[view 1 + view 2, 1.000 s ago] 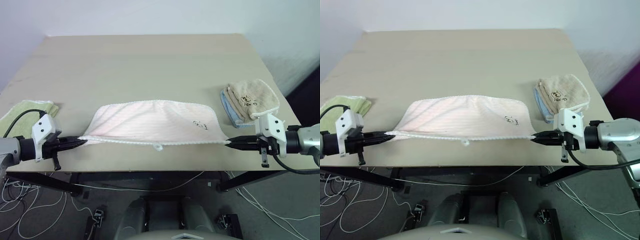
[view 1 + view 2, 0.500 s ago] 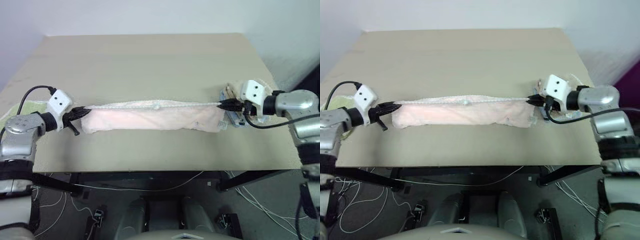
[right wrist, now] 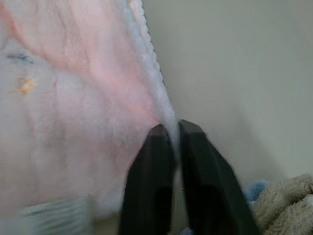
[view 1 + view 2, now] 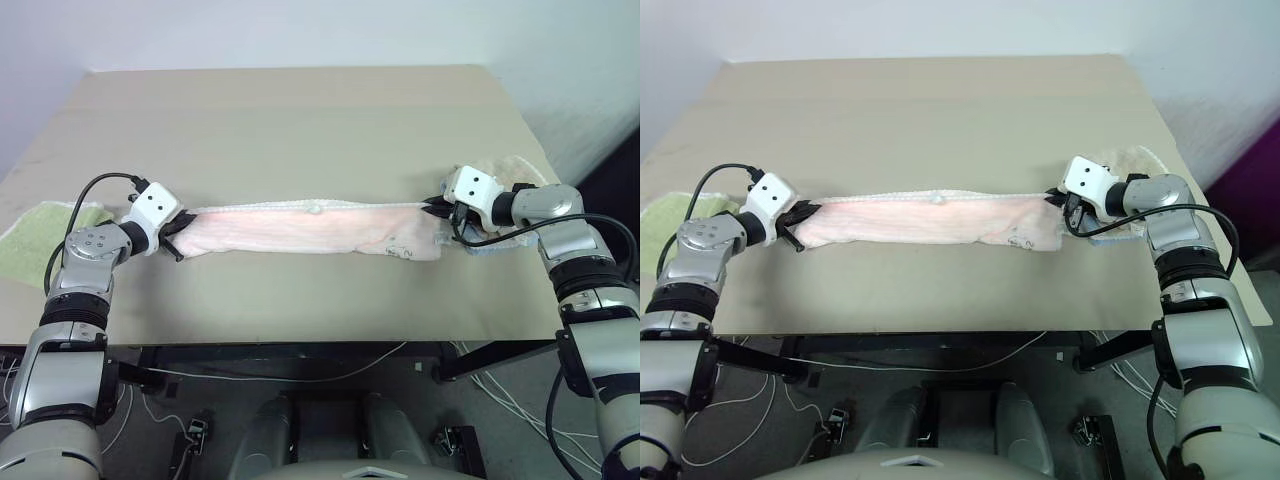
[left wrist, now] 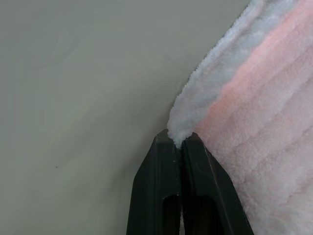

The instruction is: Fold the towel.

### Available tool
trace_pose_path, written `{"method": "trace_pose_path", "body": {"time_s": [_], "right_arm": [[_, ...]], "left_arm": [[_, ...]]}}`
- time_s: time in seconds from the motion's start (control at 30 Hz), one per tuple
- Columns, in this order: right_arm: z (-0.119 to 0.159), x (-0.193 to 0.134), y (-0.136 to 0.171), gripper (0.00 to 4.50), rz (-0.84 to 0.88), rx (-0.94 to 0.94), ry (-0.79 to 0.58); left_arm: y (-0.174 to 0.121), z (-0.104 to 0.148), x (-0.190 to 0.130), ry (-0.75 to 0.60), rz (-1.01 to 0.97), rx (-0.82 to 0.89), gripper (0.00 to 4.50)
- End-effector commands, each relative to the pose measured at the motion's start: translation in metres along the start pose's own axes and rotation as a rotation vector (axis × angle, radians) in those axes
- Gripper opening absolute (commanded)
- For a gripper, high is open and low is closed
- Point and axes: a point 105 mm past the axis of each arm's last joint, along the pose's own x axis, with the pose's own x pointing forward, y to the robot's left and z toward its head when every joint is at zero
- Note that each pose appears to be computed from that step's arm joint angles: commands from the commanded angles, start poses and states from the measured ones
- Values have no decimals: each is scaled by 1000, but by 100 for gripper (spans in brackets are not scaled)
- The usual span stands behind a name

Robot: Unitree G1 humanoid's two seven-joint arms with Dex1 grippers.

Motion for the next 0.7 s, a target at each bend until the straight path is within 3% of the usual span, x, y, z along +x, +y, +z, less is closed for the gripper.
{"method": "trace_pose_path", "body": {"time_s": [0.03,0.3,0.33,0.57,0.7], "right_arm": [[15,-8,-17,168,-62,-21,-53],[25,-21,-22,447,-107,-41,-106],[27,-24,-23,450,-120,-47,-113],[60,-59,-32,450,-262,-27,-223],[64,-66,5,450,-226,187,-301]], "left_arm": [[16,13,-5,-54,65,-9,140],[30,25,-10,-140,154,-71,415],[29,27,-12,-161,148,-80,446],[48,3,-29,-102,297,-185,446],[50,-2,-42,-120,329,-184,446]]}}
